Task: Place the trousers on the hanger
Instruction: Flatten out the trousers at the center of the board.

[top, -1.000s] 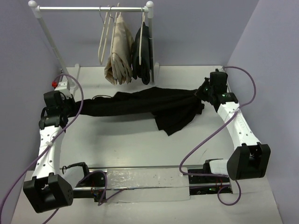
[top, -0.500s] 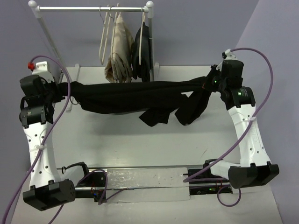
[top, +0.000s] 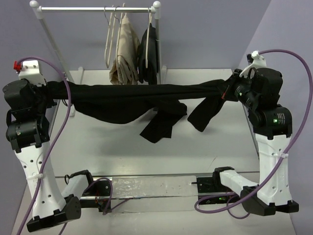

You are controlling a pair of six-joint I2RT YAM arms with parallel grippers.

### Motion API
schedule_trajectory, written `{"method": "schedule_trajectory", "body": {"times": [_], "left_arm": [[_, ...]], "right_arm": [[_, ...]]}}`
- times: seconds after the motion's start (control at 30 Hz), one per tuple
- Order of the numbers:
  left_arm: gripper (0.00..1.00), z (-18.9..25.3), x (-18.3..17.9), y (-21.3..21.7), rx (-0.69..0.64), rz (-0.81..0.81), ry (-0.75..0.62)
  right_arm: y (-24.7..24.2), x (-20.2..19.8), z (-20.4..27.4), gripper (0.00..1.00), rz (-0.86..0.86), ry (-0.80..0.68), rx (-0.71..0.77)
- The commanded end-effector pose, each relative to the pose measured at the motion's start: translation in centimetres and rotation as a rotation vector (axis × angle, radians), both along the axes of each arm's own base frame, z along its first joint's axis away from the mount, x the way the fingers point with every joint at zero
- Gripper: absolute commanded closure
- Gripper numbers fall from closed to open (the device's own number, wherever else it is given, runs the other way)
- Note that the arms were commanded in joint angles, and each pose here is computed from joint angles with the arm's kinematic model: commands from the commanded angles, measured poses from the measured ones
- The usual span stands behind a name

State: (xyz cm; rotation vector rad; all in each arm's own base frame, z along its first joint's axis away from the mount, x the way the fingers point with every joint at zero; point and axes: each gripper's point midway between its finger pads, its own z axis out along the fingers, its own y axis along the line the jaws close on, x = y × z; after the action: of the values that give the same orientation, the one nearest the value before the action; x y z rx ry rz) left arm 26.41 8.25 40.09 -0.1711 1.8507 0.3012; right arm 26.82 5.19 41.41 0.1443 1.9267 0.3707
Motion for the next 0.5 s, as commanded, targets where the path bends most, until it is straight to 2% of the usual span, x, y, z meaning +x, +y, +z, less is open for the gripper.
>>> {"method": "schedule_trajectory", "body": {"times": [0.0,0.13,0.2,0.33,0.47], "left_arm": [[1.00,1.5,-2.0,4.7,0.122,0.226,0.003],[1.00,-1.7,0.2,3.9,0.045,0.172,0.038],[1.00,-4.4,2.0,3.4,0.006,0.121,0.075],[1.00,-9.2,6.3,2.2,-0.141,0.032,0.201],[1.00,-8.2,8.9,2.1,-0.197,0.009,0.177]], "right_arm": [[-2.9,0.0,-0.6,1.00,-0.114,0.016,-0.093],[-2.1,2.1,-3.6,1.00,-0.096,0.091,-0.051],[-2.1,3.8,-4.3,1.00,-0.109,0.083,-0.040],[-2.8,7.4,-5.8,1.00,-0.168,0.113,-0.054],[-3.1,9.2,-7.0,1.00,-0.219,0.182,-0.133]]}}
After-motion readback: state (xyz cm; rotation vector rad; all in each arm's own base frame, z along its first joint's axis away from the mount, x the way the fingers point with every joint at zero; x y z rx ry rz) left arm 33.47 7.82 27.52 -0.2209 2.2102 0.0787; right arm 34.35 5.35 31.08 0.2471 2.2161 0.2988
